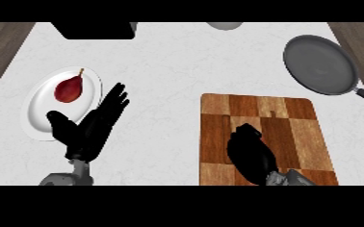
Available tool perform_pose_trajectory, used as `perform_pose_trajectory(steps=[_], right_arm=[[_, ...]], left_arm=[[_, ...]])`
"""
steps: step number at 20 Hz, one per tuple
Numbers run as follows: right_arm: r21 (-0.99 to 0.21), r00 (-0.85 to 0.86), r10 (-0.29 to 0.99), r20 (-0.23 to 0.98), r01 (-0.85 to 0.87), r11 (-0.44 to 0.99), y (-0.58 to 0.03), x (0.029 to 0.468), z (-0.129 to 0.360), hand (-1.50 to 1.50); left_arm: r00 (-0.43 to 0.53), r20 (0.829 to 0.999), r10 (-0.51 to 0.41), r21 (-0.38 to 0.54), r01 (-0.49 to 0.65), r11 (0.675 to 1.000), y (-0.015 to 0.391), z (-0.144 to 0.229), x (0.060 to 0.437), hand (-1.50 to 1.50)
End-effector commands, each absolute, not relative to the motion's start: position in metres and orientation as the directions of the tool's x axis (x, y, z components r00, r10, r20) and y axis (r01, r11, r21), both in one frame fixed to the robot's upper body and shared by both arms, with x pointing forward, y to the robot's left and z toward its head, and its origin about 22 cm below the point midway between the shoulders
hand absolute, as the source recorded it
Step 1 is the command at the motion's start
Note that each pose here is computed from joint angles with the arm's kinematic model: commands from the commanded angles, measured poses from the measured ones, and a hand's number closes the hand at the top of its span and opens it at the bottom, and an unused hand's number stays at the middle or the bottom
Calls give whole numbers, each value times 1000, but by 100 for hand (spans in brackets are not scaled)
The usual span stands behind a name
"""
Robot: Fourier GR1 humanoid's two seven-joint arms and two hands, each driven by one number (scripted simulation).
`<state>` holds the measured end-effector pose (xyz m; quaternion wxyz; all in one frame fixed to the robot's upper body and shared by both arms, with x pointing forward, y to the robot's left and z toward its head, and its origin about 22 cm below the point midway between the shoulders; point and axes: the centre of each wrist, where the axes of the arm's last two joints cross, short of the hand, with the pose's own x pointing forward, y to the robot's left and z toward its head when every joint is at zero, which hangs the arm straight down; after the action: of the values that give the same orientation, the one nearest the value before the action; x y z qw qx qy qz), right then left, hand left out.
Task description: Pick the sweet potato from the cutting board and place it in the pan
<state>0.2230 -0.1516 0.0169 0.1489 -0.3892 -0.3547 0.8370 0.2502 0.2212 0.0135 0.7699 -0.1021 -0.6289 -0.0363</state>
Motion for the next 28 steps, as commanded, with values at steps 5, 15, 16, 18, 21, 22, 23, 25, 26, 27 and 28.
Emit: perform_pose_trajectory(steps=[5, 15, 16, 18, 21, 22, 23, 25, 26, 27, 28], right_arm=[[-904, -44, 999, -8, -427, -26, -166, 252, 6, 150], [-966, 144, 966, 213, 178, 187, -166, 281, 74, 150], [-950, 156, 953, 261, 217, 225, -162, 268, 78, 150], [-908, 140, 919, 368, 267, 323, -157, 275, 86, 150], [-829, 108, 861, 498, 352, 435, -181, 263, 99, 150], [-792, 98, 823, 560, 354, 497, -170, 272, 102, 150], [-761, 96, 797, 596, 382, 524, -184, 263, 91, 150], [-739, 99, 772, 628, 387, 552, -190, 277, 90, 150], [-730, 108, 759, 642, 388, 563, -205, 298, 99, 150], [-706, 109, 733, 672, 393, 589, -227, 287, 99, 150], [-695, 130, 714, 688, 402, 596, -228, 297, 72, 150]], left_arm=[[207, 975, 76, -106, 135, 985, 233, 9, 243, 0], [216, 974, 73, -114, 188, 976, 215, 10, 254, 0], [211, 976, 48, -84, 167, 982, 224, 10, 246, 0], [224, 972, 75, -119, 189, 975, 218, 15, 255, 0], [206, 976, 73, -111, 179, 978, 221, 13, 245, 0], [226, 971, 73, -119, 193, 974, 221, 19, 255, 0], [223, 972, 78, -119, 178, 977, 224, 14, 248, 0], [216, 974, 62, -102, 176, 979, 225, 4, 252, 0], [213, 975, 69, -113, 201, 973, 203, 6, 251, 0], [199, 976, 86, -126, 196, 973, 206, 11, 243, 0], [228, 972, 62, -108, 196, 975, 222, 23, 252, 0]])
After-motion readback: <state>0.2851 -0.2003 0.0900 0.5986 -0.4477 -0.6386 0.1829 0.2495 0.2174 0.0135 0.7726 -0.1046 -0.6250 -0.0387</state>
